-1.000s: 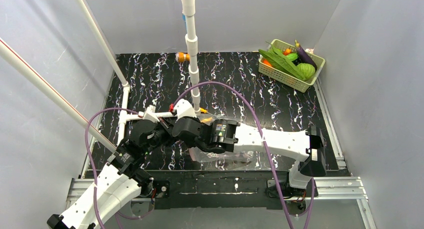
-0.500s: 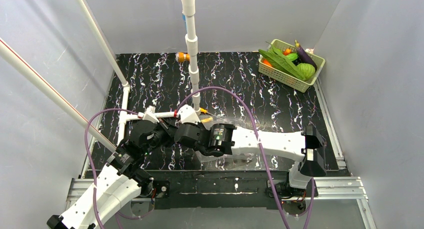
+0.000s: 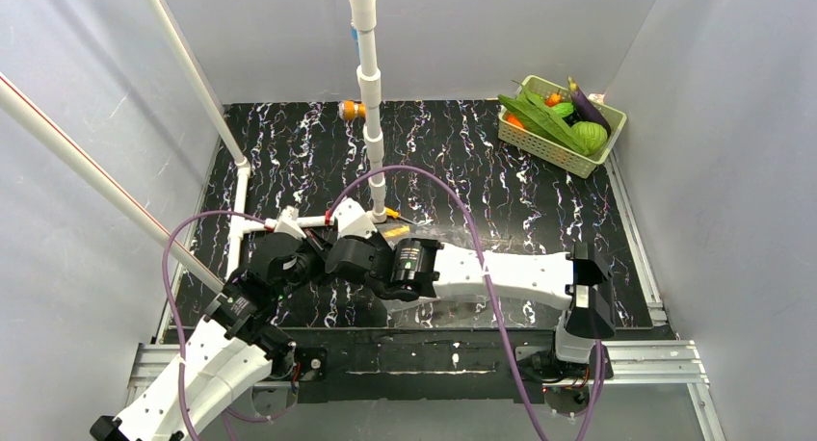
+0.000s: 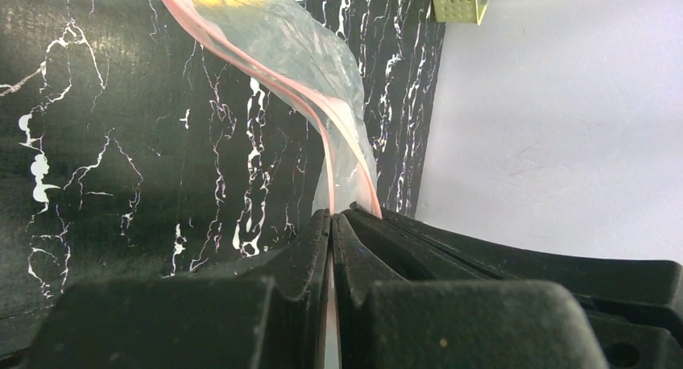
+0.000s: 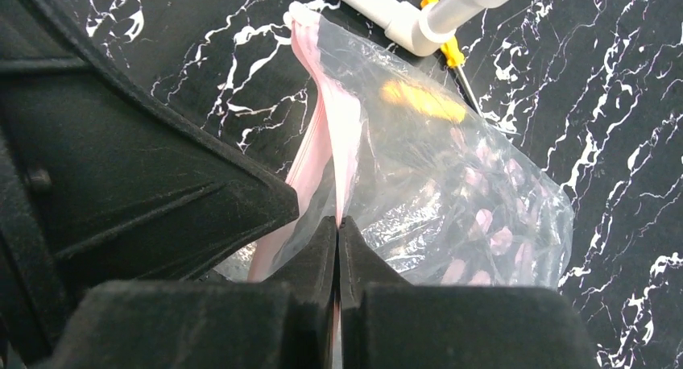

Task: Place the food in the zip-top bag and seal the zipper
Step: Open the zipper of the food storage bag at the center of the board.

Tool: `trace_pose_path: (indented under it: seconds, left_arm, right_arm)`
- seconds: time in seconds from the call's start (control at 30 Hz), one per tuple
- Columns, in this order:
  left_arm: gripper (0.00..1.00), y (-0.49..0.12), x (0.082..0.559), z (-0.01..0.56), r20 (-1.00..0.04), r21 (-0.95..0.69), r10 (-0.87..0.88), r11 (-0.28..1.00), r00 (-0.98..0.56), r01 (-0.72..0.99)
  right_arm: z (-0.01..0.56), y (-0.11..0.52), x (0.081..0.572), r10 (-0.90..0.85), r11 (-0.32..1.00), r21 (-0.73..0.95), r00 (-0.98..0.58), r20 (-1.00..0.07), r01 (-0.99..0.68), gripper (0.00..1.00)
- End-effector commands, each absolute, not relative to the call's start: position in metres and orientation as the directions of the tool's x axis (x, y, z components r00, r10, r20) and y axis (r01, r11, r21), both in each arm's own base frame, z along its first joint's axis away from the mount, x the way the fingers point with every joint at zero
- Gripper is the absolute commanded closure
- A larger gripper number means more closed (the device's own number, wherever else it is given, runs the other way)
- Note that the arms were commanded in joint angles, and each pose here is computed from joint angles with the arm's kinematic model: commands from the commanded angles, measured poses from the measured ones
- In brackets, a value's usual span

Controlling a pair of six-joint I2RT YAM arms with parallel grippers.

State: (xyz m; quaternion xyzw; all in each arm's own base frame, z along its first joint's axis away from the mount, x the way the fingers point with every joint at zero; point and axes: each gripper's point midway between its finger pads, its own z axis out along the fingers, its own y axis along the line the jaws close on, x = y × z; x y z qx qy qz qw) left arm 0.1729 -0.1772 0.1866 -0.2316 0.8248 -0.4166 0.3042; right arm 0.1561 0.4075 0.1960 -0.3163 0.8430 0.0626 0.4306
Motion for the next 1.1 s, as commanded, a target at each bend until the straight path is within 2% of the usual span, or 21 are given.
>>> trace_pose_path:
  seconds: [0.0,0.03,0.07,0.23,0.3,0.47,0.57,0.63,0.7,0.77,0.97,1.07]
  left_arm:
    - [1.00,-0.173,0.167,0.184,-0.303,-0.828,-0.639,0.544,-0.707,-0.137]
    - [1.00,-0.172,0.166,0.182,-0.304,-0.825,-0.640,0.548,-0.705,-0.142]
    - [0.96,-0.170,0.166,0.180,-0.306,-0.822,-0.643,0.550,-0.702,-0.145]
    - [0.67,-0.168,0.166,0.180,-0.314,-0.822,-0.648,0.551,-0.694,-0.142]
    - [0.59,-0.169,0.167,0.181,-0.318,-0.820,-0.640,0.557,-0.700,-0.136]
    - [0.47,-0.173,0.168,0.177,-0.321,-0.802,-0.614,0.581,-0.721,-0.137]
    - [0.47,-0.172,0.167,0.173,-0.325,-0.797,-0.609,0.588,-0.723,-0.138]
    - [0.51,-0.170,0.167,0.173,-0.337,-0.797,-0.612,0.590,-0.715,-0.130]
    - [0.66,-0.167,0.167,0.173,-0.350,-0.797,-0.617,0.592,-0.704,-0.123]
    - [0.76,-0.164,0.167,0.176,-0.362,-0.798,-0.622,0.592,-0.694,-0.115]
    - [0.78,-0.143,0.165,0.182,-0.444,-0.741,-0.612,0.662,-0.655,-0.116]
    - [0.73,-0.127,0.163,0.183,-0.492,-0.685,-0.596,0.714,-0.635,-0.140]
  right_arm:
    - [0.234,0.414,0.160,-0.370,0.795,-0.078,-0.379,-0.848,-0.602,0.99]
    - [0.236,0.415,0.159,-0.356,0.793,-0.061,-0.380,-0.854,-0.606,0.99]
    - [0.237,0.416,0.158,-0.351,0.785,-0.050,-0.378,-0.857,-0.617,0.99]
    - [0.245,0.429,0.150,-0.338,0.743,-0.001,-0.374,-0.864,-0.669,0.99]
    - [0.249,0.432,0.147,-0.327,0.729,0.019,-0.373,-0.868,-0.684,0.99]
    - [0.259,0.440,0.137,-0.288,0.683,0.083,-0.372,-0.883,-0.726,0.99]
    - [0.264,0.440,0.136,-0.275,0.676,0.094,-0.369,-0.888,-0.730,0.99]
    - [0.264,0.436,0.137,-0.278,0.683,0.087,-0.368,-0.887,-0.726,0.99]
    - [0.264,0.431,0.139,-0.277,0.696,0.084,-0.374,-0.885,-0.714,0.99]
    - [0.263,0.426,0.139,-0.269,0.705,0.088,-0.380,-0.885,-0.703,0.99]
    - [0.266,0.418,0.146,-0.269,0.732,0.056,-0.363,-0.892,-0.679,0.99]
    - [0.272,0.414,0.148,-0.263,0.742,0.048,-0.356,-0.897,-0.669,0.99]
